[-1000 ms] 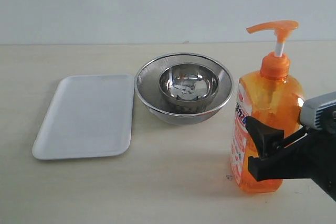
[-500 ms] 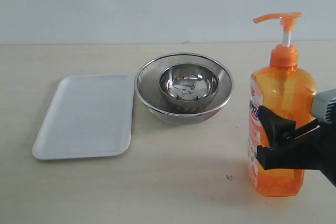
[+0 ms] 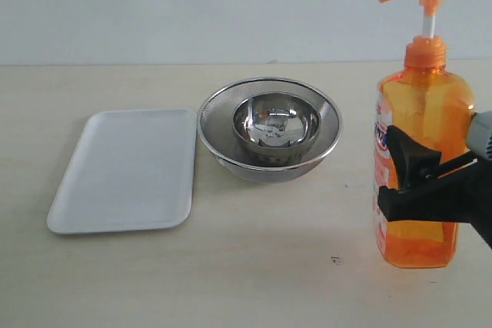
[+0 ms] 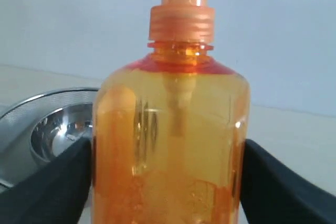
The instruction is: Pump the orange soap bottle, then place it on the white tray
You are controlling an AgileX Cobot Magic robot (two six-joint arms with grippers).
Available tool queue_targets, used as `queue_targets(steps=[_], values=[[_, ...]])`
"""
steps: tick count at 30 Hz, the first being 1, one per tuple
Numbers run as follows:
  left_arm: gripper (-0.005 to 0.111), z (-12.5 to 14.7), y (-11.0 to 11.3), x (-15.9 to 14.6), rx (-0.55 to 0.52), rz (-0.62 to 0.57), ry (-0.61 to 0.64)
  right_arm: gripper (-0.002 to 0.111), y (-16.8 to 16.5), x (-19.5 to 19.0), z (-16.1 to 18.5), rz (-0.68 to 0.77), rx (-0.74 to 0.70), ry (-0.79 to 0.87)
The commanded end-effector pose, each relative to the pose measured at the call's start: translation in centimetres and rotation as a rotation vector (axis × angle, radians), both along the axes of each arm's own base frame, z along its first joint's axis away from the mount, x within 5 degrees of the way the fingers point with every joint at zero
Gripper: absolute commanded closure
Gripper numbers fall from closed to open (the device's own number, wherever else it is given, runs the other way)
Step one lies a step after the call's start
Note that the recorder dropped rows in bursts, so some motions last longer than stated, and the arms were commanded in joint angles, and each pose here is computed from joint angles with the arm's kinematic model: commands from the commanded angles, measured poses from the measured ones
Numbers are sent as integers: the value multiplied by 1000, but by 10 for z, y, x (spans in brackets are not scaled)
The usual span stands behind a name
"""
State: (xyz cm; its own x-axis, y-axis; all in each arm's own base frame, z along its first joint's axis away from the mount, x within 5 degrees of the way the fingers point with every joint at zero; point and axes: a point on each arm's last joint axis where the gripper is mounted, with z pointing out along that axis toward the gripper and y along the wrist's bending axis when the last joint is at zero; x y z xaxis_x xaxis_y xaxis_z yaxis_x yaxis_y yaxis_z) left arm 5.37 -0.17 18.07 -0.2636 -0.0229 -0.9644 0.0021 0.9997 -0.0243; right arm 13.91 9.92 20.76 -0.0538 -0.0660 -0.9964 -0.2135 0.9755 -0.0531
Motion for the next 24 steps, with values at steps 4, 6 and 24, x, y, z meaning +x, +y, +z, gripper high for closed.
queue_targets(steps=[4,6,24], values=[[102,2,0,0,1,5,-14,108,-1,20,37,-89,-7,-176],[102,2,0,0,1,5,-14,108,-5,25,37,-78,11,-178],[102,2,0,0,1,5,-14,108,-16,51,37,-20,42,-227]])
